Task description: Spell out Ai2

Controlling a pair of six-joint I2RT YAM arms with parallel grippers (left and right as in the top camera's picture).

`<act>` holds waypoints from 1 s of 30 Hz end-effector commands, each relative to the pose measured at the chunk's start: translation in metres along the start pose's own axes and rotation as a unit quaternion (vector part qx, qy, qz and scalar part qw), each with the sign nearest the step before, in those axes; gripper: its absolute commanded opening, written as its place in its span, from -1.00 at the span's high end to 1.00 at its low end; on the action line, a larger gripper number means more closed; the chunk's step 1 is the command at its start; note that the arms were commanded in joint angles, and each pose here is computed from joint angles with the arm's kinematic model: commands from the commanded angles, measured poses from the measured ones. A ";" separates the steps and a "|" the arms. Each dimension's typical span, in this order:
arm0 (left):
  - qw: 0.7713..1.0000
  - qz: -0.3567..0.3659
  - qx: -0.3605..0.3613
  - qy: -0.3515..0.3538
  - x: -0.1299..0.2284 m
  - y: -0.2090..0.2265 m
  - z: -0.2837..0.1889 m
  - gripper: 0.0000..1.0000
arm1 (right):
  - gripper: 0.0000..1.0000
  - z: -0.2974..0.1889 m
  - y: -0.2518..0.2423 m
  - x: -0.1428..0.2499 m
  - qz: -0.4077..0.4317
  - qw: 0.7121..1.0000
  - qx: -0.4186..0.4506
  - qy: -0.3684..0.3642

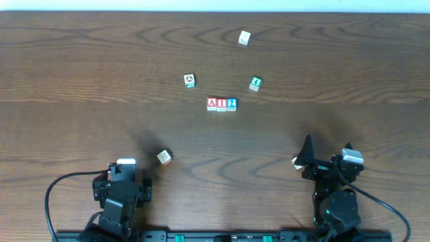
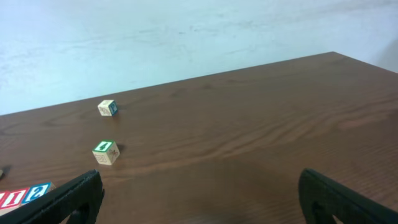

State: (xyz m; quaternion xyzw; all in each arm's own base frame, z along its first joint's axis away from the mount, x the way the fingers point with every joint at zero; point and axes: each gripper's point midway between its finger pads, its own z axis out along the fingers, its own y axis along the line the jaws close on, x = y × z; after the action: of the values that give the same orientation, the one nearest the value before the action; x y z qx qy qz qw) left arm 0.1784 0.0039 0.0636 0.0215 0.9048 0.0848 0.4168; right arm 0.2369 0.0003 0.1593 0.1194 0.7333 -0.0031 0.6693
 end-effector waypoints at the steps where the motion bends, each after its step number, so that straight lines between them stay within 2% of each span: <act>1: 1.000 -0.011 -0.009 -0.025 -0.008 0.002 0.003 -0.91 | -0.99 0.000 -0.006 0.000 -0.004 1.000 0.014 -0.003; 4: 0.988 -0.063 0.030 -0.140 -0.065 -0.009 -0.008 -0.91 | -0.98 0.000 -0.006 0.000 -0.004 1.000 0.014 -0.003; 6: 0.966 -0.100 0.060 -0.229 -0.107 -0.013 -0.027 -0.91 | -0.98 0.000 -0.006 0.000 -0.004 1.000 0.014 -0.003; 8: 0.946 -0.127 0.067 -0.291 -0.134 -0.008 -0.044 -0.91 | -0.99 0.000 -0.006 0.000 -0.004 1.000 0.014 -0.003; 10: 0.935 -0.139 0.069 -0.318 -0.144 -0.005 -0.052 -0.91 | -0.98 0.000 -0.006 0.000 -0.004 1.000 0.014 -0.003; 15: 0.922 -0.153 0.070 -0.349 -0.142 -0.007 -0.045 -0.91 | -0.98 0.000 -0.006 0.000 -0.004 1.000 0.014 -0.003; 20: 0.931 -0.151 0.049 -0.328 -0.124 -0.003 -0.023 -0.91 | -0.99 0.000 -0.006 0.000 -0.004 1.000 0.014 -0.003; 26: 0.945 -0.164 -0.025 -0.283 -0.100 0.028 -0.003 -0.91 | -0.98 0.000 -0.006 0.000 -0.004 1.000 0.014 -0.003; 30: 0.945 -0.165 -0.030 -0.280 -0.099 0.030 -0.002 -0.91 | -0.98 0.000 -0.006 0.000 -0.004 1.000 0.014 -0.003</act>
State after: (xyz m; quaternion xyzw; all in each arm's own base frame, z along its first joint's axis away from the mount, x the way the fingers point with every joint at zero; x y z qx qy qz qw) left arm 0.2413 0.0197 0.1620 -0.1175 0.7213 0.0212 0.6823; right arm 0.2369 0.0003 0.1595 0.1195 0.7330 -0.0028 0.6697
